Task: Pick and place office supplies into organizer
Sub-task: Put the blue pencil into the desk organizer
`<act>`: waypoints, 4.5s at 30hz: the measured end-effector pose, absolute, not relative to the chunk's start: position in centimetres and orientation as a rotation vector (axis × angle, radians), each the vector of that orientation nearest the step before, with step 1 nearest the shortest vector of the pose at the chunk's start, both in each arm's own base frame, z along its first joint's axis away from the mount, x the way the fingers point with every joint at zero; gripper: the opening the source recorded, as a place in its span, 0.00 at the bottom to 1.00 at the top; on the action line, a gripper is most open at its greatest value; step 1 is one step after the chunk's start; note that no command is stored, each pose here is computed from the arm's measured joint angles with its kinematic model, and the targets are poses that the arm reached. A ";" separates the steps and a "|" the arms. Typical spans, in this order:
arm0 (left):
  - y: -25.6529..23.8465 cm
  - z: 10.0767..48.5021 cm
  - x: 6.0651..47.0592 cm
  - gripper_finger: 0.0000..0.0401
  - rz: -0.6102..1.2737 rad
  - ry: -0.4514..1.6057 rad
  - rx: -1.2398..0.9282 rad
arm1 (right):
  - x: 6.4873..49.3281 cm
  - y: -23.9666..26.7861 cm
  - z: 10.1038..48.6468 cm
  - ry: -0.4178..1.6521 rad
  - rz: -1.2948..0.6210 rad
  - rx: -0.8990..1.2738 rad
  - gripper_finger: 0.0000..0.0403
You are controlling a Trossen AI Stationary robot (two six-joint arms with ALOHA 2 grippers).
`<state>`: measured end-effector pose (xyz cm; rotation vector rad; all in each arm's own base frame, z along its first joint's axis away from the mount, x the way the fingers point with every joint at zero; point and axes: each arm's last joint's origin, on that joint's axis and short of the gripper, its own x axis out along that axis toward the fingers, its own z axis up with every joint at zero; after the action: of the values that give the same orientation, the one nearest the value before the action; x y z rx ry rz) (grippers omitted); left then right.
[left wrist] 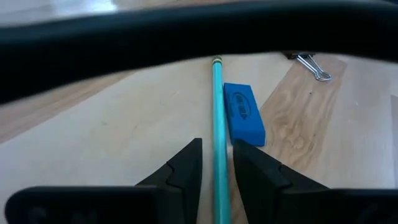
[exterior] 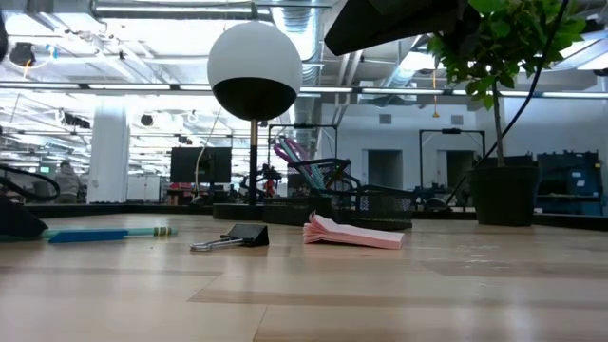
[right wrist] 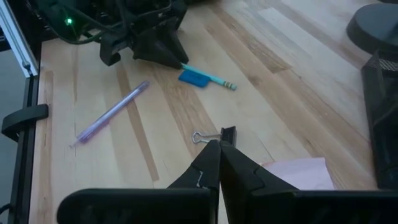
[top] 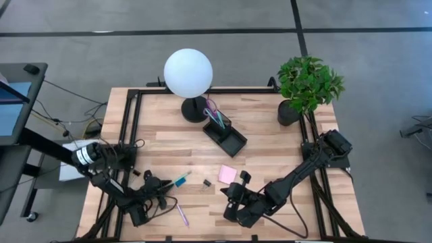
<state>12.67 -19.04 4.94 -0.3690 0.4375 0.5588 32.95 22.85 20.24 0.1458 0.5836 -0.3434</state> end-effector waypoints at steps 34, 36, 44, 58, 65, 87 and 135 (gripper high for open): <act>-18.8 4.9 13.0 0.22 0.548 0.466 -0.333 | 33.3 21.9 20.1 0.608 -0.369 0.123 0.00; -18.8 4.8 13.0 0.22 0.547 0.460 -0.330 | 33.3 21.9 20.1 0.608 -0.370 0.124 0.00; -18.7 4.8 13.0 0.22 0.542 0.471 -0.294 | 33.5 21.7 20.1 0.607 -0.375 0.126 0.00; -18.8 4.8 13.1 0.22 0.532 0.465 -0.285 | 35.4 22.8 13.7 0.621 -0.420 0.239 0.00; -18.9 4.8 13.1 0.22 0.519 0.457 -0.265 | 35.2 23.4 14.2 0.582 -0.408 0.247 0.00; -18.8 4.8 13.1 0.02 0.545 0.428 -0.341 | 36.1 24.2 15.4 0.483 -0.323 0.280 0.00; -18.7 4.2 14.7 0.20 0.603 0.407 -0.287 | 36.5 26.1 17.4 0.331 -0.160 0.232 0.00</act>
<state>14.73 -18.67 4.16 -0.2866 0.4072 0.6030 36.54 26.07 17.37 0.2317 0.3307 -0.1598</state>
